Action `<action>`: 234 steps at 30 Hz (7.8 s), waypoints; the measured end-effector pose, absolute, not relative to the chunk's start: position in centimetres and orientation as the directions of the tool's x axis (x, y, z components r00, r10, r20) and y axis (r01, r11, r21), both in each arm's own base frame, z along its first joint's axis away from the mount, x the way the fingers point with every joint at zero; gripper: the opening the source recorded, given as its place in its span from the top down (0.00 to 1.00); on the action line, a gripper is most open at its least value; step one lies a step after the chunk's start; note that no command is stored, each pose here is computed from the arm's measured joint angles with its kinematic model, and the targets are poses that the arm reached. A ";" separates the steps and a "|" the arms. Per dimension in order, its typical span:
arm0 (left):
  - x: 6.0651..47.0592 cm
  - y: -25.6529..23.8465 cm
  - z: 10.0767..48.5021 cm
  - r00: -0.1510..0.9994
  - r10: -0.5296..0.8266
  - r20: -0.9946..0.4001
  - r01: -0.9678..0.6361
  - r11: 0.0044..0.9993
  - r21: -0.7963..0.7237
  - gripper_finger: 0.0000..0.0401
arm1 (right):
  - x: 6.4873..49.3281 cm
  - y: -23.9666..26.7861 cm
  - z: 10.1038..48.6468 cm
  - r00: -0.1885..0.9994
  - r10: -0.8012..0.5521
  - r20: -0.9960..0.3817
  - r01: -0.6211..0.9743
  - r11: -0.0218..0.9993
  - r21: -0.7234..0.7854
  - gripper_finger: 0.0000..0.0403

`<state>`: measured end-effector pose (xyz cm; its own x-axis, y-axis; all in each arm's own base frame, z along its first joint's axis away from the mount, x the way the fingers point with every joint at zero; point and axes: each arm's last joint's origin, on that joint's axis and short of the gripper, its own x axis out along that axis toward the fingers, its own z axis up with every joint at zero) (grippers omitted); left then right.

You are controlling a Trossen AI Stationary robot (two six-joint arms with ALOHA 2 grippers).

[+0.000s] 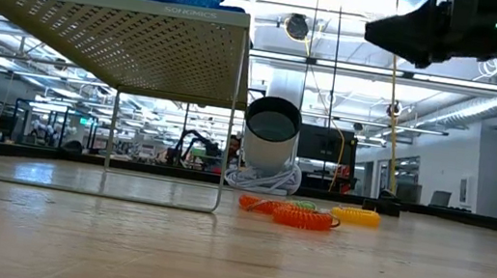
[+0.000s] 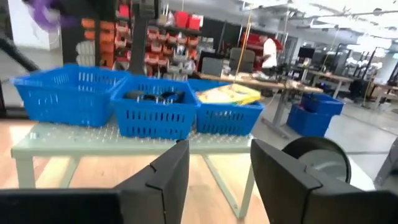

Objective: Pick & Place Office Desk Supplies
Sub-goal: Put the violet spring rubber band into the bottom blue bin on the shelf, then put the black rubber band into the middle blue bin on the shelf

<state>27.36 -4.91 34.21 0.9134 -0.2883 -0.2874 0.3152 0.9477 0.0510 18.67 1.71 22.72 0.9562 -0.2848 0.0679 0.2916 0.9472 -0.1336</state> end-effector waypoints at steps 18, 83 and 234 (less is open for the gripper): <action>20.6 -5.8 28.3 0.943 -0.275 -0.187 0.261 0.960 -0.099 0.84 | 18.4 1.3 22.4 0.948 -0.304 0.089 0.315 0.937 -0.151 0.61; 21.4 -3.2 29.2 0.996 0.009 -0.087 -0.002 0.997 0.082 0.54 | 14.2 -4.5 8.6 0.573 -0.585 -0.575 0.690 0.722 -0.047 0.55; 23.9 1.0 27.7 0.981 0.045 -0.190 -0.062 0.995 -0.084 0.80 | 22.7 2.5 21.0 0.997 -0.077 0.001 0.076 0.990 -0.116 0.58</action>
<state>23.91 1.03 27.66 0.9809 0.0446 -0.1896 -0.0615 0.9945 -0.0843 22.68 2.49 21.01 0.9971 -0.0766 0.0013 0.0762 0.9903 -0.1159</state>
